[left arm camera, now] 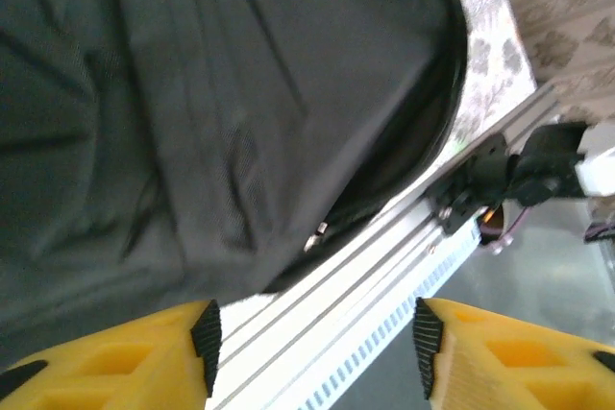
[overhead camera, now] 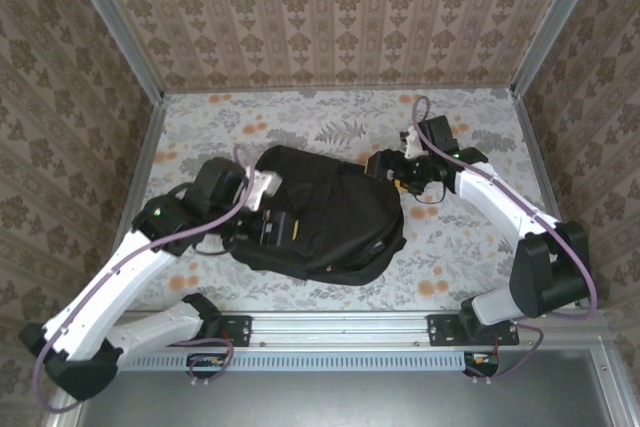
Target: Pack books, pencil case, and school supplies into a backpack
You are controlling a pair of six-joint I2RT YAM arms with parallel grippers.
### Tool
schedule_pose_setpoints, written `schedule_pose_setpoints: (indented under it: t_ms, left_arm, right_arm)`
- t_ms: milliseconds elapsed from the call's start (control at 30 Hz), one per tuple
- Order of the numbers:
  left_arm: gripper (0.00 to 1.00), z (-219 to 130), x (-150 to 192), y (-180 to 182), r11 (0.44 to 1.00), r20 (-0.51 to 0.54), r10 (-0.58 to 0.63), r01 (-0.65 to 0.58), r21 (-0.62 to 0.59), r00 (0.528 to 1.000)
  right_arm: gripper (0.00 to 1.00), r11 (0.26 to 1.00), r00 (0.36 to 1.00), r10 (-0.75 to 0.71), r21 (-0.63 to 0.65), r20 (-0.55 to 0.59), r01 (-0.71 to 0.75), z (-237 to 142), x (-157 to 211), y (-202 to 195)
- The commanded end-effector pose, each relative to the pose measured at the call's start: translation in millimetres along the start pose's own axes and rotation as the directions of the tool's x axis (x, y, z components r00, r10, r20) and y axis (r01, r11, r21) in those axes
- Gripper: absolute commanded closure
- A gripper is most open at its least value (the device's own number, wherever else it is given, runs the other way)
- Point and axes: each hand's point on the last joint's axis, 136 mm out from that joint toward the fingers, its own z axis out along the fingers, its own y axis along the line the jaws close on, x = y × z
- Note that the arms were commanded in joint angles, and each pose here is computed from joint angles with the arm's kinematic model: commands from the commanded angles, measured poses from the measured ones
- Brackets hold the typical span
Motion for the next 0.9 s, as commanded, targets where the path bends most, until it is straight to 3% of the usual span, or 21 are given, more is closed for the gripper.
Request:
schedule_pose_setpoints:
  t_ms: [0, 167, 333, 533, 667, 867]
  left_arm:
    - [0.48, 4, 55, 19, 0.988, -0.14, -0.154, 0.15, -0.04, 0.978]
    - [0.53, 16, 108, 41, 0.977, -0.254, -0.201, 0.176, -0.118, 0.946]
    - [0.48, 20, 125, 66, 0.954, -0.294, -0.236, 0.162, -0.254, 0.926]
    - [0.5, 56, 101, 81, 0.941, -0.241, -0.271, 0.204, -0.268, 0.932]
    - [0.57, 73, 64, 94, 0.937, -0.166, -0.282, 0.234, -0.258, 0.945]
    - [0.58, 81, 9, 99, 0.944, -0.074, -0.231, 0.205, -0.258, 0.97]
  right_arm:
    - [0.15, 0.997, 0.999, -0.04, 0.067, -0.009, 0.041, 4, -2, -5]
    - [0.17, 0.989, 0.999, -0.033, 0.144, -0.043, 0.039, 10, 3, -23]
    - [0.17, 0.988, 0.999, -0.023, 0.153, -0.037, 0.029, 11, 4, -27]
    - [0.18, 0.988, 1.0, -0.013, 0.154, 0.005, 0.012, 3, 5, -28]
    - [0.18, 0.988, 0.999, 0.005, 0.151, 0.038, -0.011, -9, 9, -30]
    - [0.19, 0.993, 0.993, -0.046, 0.109, 0.112, 0.033, -28, 6, -17]
